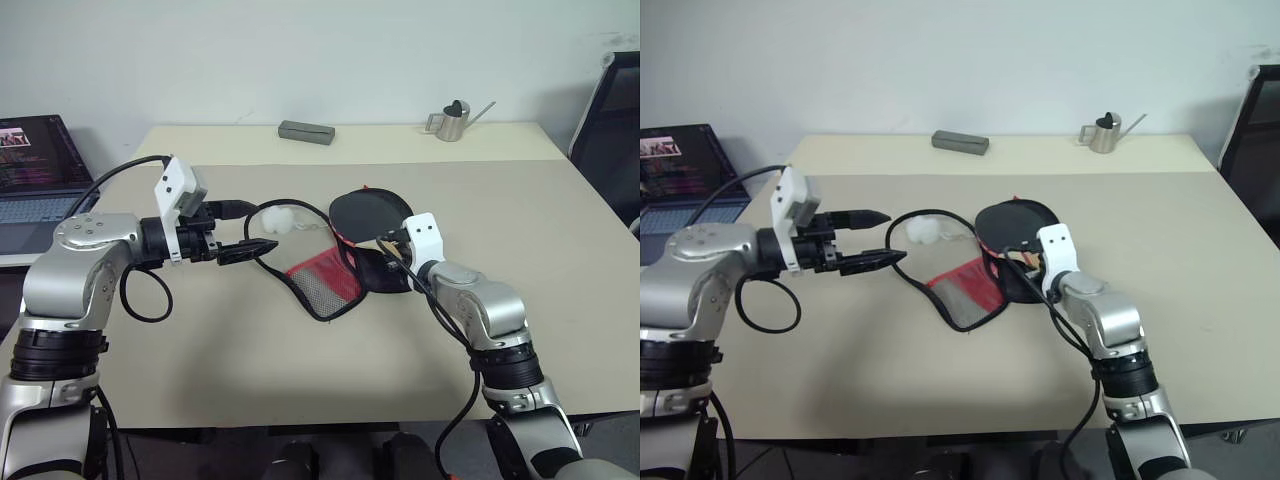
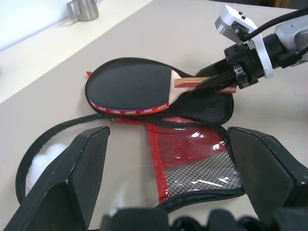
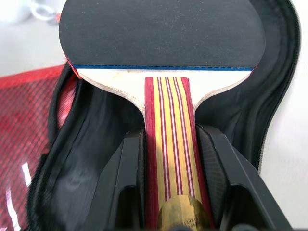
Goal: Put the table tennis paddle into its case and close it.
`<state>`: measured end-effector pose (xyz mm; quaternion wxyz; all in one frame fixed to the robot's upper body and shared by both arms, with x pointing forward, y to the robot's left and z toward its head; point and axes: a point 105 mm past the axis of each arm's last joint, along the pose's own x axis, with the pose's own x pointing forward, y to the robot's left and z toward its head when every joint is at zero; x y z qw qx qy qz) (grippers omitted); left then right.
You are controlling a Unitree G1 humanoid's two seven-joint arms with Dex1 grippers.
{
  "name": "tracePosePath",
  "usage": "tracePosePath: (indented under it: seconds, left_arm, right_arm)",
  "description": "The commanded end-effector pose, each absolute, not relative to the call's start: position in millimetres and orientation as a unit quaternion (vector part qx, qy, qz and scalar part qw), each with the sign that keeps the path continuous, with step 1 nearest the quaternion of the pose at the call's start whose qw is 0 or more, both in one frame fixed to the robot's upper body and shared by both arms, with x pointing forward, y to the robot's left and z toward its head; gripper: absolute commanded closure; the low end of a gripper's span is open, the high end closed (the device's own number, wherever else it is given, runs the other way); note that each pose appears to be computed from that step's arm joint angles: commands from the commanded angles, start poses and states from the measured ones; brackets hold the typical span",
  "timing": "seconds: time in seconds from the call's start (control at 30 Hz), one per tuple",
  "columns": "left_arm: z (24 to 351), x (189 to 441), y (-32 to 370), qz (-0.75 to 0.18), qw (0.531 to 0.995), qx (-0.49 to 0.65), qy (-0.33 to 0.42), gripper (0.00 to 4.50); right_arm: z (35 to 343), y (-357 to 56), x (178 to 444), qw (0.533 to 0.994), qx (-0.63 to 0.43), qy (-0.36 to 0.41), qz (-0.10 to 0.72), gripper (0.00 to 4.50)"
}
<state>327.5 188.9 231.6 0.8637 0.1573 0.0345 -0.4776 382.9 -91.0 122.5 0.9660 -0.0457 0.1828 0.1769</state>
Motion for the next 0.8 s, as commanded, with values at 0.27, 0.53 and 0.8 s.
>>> tracePosePath:
  seconds: [0.27, 0.53, 0.8]
  left_arm:
    - [242, 324, 193, -0.476, 0.863, 0.169, 0.007, 0.21]
    - [238, 324, 196, -0.476, 0.863, 0.168, 0.006, 0.21]
    - [234, 324, 200, -0.476, 0.863, 0.169, 0.006, 0.21]
  right_arm:
    - [144, -95, 396, 0.98, -0.051, 0.126, 0.144, 3.28]
    - [135, -92, 399, 0.98, -0.052, 0.134, 0.135, 3.28]
    - [129, -83, 400, 0.978, -0.055, 0.142, 0.143, 3.28]
